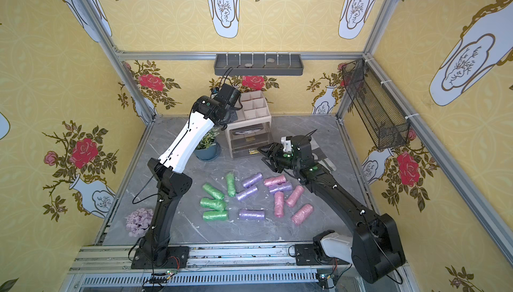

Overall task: Sort the rolls of trash bags by color and place them into the drawer
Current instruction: Pick up the roll of trash bags from the center of the board.

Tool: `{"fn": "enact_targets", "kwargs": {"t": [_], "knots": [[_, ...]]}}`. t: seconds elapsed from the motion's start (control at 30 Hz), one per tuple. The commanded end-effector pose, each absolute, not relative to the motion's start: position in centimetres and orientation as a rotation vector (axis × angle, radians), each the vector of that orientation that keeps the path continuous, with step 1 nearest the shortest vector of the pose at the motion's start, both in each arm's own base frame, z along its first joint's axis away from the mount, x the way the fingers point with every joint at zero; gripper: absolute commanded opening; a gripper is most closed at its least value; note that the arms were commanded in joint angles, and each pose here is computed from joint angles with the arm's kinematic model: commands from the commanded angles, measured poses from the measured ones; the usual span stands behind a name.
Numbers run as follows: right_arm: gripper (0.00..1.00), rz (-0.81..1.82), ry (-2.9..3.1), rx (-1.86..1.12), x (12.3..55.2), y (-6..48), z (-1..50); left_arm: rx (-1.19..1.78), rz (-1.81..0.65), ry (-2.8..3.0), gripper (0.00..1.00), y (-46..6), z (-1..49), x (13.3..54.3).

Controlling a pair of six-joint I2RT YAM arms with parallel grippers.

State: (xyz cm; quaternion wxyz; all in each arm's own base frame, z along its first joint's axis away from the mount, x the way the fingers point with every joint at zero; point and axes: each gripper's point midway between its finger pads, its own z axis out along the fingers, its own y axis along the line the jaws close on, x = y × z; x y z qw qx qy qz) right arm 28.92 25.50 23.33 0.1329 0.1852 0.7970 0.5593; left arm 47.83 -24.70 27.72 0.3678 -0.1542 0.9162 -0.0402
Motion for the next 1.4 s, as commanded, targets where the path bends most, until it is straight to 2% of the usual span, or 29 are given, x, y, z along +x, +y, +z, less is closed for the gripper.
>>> {"fn": "enact_targets", "kwargs": {"t": [0.0,0.23,0.43,0.67,0.83,1.1,1.37], "knots": [[0.62,1.596,2.312,0.516,28.7,24.8,23.5,-0.409,-0.136,2.304,0.31,-25.0,28.6,48.6],[0.66,1.567,2.29,0.528,28.5,23.1,24.6,-0.4,-0.142,2.291,0.49,-24.9,29.2,48.4],[0.68,1.485,2.315,0.591,27.8,20.2,25.1,-0.356,-0.14,2.229,0.62,-23.9,32.2,46.3],[0.69,1.196,2.416,0.856,26.7,14.8,23.3,-0.313,-0.214,2.108,0.62,-20.8,36.1,41.9],[0.7,0.987,2.477,1.025,25.3,12.2,21.4,-0.296,-0.165,2.082,0.6,-16.5,36.1,38.3],[0.74,0.685,2.57,1.356,21.5,9.0,16.6,-0.382,-0.103,2.211,0.57,-9.5,30.4,34.3],[0.75,0.578,2.567,1.586,17.4,7.7,13.1,-0.37,-0.032,2.332,0.56,-7.7,25.3,32.1]]}}
